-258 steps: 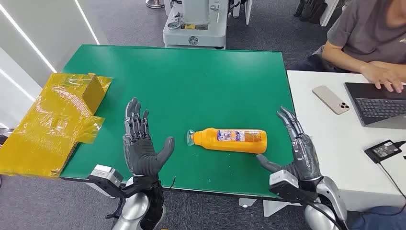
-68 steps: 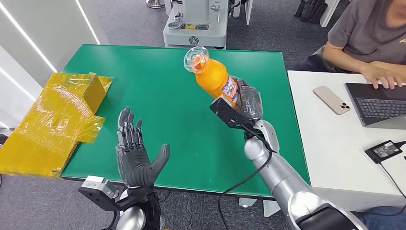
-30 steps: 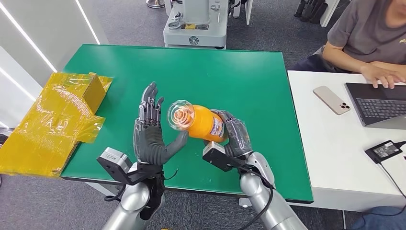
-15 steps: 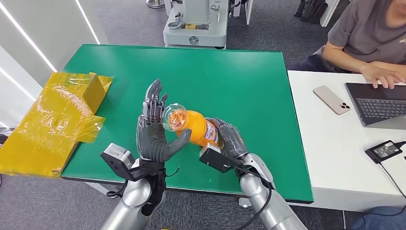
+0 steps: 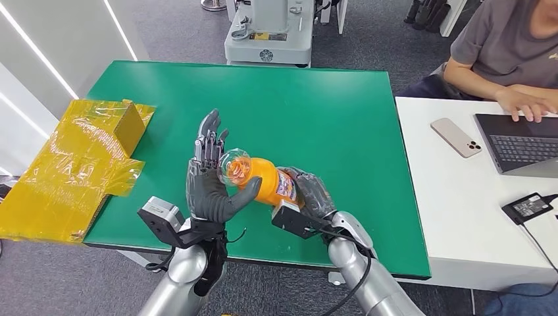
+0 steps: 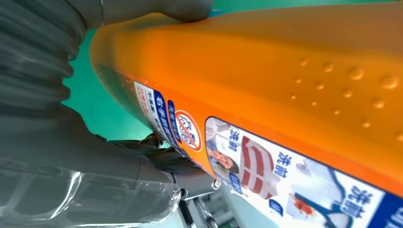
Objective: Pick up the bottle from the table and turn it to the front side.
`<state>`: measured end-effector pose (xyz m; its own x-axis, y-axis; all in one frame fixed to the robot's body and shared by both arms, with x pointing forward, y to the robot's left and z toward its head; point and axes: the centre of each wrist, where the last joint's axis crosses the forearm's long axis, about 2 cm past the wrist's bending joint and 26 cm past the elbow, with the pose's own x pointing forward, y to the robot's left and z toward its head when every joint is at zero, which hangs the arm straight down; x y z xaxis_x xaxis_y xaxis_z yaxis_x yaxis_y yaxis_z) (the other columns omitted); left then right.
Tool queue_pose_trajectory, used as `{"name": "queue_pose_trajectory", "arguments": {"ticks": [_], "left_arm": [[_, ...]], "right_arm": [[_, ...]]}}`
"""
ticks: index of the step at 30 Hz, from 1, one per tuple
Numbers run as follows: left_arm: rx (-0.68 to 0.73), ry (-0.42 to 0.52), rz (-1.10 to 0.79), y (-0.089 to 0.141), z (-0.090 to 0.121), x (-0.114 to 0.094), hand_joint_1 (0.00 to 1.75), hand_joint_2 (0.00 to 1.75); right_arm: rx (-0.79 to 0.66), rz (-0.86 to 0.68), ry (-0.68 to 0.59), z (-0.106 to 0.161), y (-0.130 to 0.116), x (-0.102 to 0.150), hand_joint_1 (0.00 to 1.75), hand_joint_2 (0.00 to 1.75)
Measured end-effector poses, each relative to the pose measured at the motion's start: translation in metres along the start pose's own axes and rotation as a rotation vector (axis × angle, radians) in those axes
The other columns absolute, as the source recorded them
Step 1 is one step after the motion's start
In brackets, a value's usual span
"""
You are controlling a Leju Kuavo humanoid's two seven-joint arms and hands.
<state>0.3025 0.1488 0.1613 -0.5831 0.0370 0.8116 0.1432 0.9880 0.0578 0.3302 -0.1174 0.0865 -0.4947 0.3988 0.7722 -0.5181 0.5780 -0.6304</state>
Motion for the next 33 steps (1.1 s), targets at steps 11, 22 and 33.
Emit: {"name": "queue_pose_trajectory", "arguments": {"ticks": [11, 22, 33], "left_arm": [[0.001, 0.016, -0.006, 0.000, 0.003, -0.003, 0.00, 1.75], [-0.020, 0.037, -0.008, -0.001, 0.004, -0.006, 0.00, 1.75], [-0.016, 0.040, -0.015, 0.000, 0.004, -0.006, 1.75, 1.75]], "right_arm": [[-0.077, 0.022, -0.113, -0.005, -0.003, 0.008, 1.75, 1.75], [-0.038, 0.008, -0.090, -0.007, 0.001, 0.010, 1.75, 1.75], [0.054, 0.000, 0.001, -0.009, 0.010, 0.007, 1.75, 1.75]]}}
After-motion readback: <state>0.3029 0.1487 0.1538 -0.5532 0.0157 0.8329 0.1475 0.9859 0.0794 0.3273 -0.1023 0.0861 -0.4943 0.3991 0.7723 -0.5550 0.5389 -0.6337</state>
